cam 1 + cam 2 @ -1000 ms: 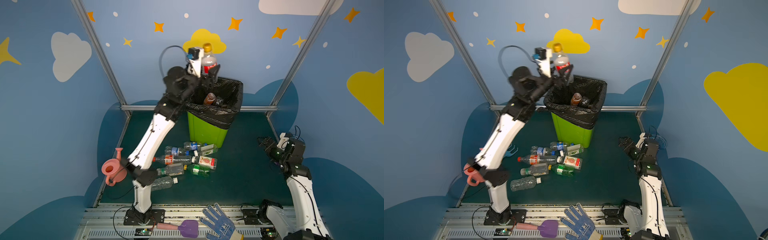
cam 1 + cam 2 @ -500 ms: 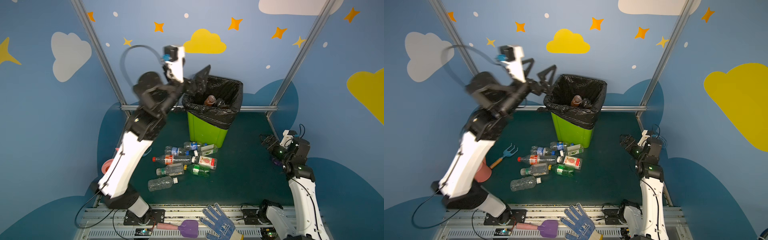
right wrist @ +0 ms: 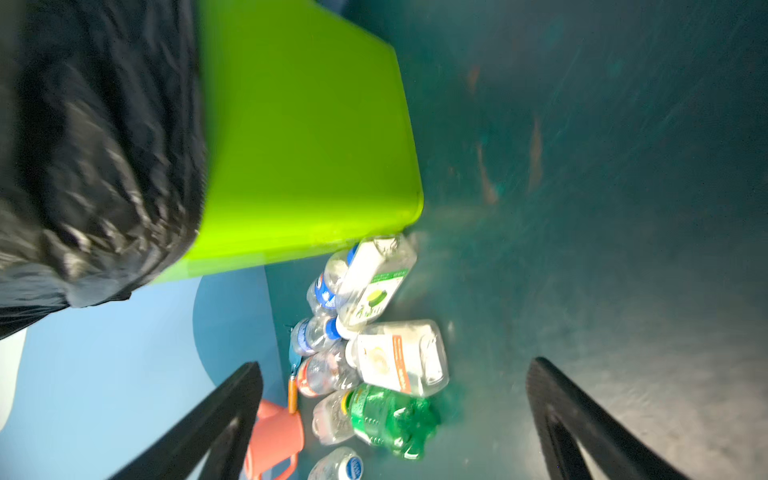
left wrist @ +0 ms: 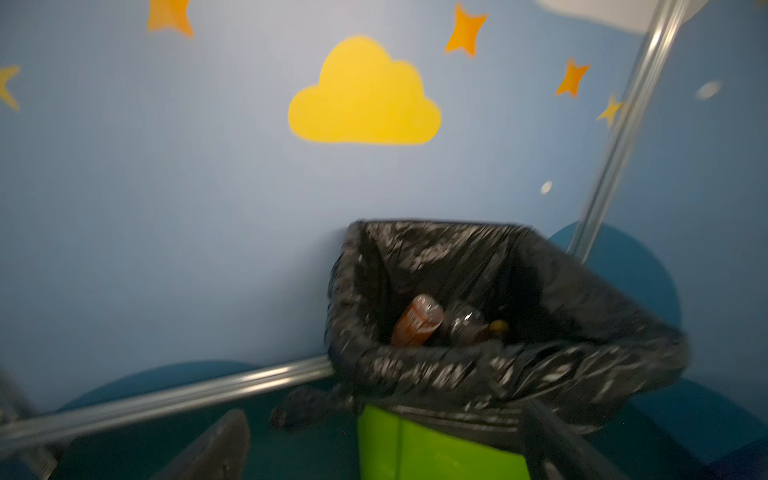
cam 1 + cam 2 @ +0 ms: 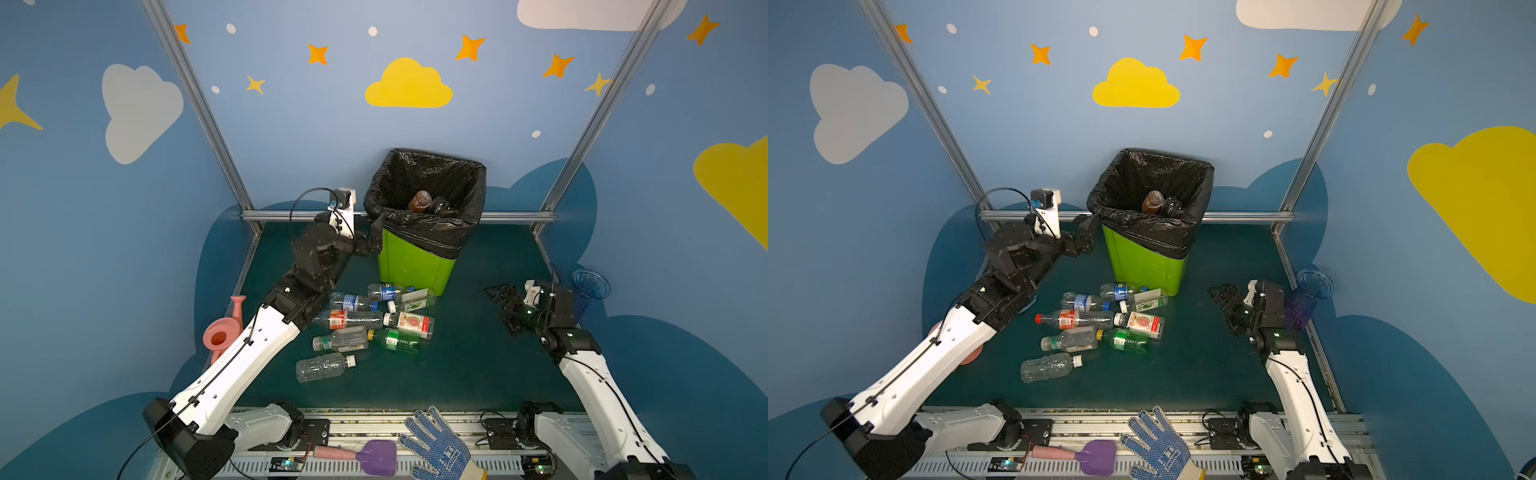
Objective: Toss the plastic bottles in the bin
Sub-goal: 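Lower the left arm back beside the pile while right gripper reaches toward the pile, then close the right gripper around the green yellow-cap soda bottle in the pile, then lift the green bottle over the bin and open the right gripper, then pull the right arm back to its side while left arm reaches toward the pile, then reach the left gripper across the pile and close on the square guava-label bottle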
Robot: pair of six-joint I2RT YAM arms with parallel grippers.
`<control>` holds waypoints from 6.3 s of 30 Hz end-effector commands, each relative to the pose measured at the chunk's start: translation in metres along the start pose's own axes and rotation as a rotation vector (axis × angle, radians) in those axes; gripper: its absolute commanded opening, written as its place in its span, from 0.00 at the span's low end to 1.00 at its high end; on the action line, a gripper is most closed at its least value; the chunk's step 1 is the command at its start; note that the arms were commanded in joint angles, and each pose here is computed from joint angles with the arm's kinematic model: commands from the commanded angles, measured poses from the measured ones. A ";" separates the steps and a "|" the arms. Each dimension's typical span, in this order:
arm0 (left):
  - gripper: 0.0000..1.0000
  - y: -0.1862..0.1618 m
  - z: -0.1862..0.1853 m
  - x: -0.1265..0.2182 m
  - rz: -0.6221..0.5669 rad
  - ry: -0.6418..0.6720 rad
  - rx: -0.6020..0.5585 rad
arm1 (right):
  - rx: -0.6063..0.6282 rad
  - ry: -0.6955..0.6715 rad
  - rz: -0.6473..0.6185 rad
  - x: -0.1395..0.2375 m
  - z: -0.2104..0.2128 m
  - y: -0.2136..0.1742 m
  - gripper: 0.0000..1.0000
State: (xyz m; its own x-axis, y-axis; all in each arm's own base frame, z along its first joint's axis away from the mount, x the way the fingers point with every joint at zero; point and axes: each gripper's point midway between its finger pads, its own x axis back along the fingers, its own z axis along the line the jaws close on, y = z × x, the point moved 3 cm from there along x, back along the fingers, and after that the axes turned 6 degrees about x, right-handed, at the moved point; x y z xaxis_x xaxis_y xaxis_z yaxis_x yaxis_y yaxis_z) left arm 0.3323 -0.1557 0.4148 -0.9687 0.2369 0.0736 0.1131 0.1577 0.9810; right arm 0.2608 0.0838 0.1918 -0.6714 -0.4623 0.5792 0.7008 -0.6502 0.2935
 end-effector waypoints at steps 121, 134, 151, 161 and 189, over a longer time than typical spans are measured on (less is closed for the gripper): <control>1.00 -0.211 0.183 0.115 0.373 0.729 0.488 | 1.187 0.226 -0.807 0.196 0.355 0.120 0.98; 1.00 -0.204 0.149 0.097 0.456 0.594 0.315 | 0.873 0.008 -0.601 0.145 0.205 0.138 0.98; 1.00 -0.234 -0.024 0.038 0.695 -0.003 -0.486 | 0.381 -0.144 -0.291 0.055 -0.015 0.097 0.98; 1.00 -0.298 -0.111 0.014 0.950 -0.344 -0.813 | 0.293 -0.143 -0.251 0.042 -0.043 0.084 0.98; 0.95 -0.360 -0.133 -0.031 1.141 -0.547 -0.919 | 0.253 -0.144 -0.235 0.042 -0.058 0.089 0.98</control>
State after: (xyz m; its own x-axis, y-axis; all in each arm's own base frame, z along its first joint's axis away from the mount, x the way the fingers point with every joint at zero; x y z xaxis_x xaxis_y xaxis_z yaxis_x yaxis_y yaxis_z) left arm 0.2989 -0.3447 0.0863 -0.3032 0.1600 0.9394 0.3551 -0.8958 0.2672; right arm 0.2789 -0.0277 0.1981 -0.7883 -0.2125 0.5775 0.5835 -0.5560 0.5919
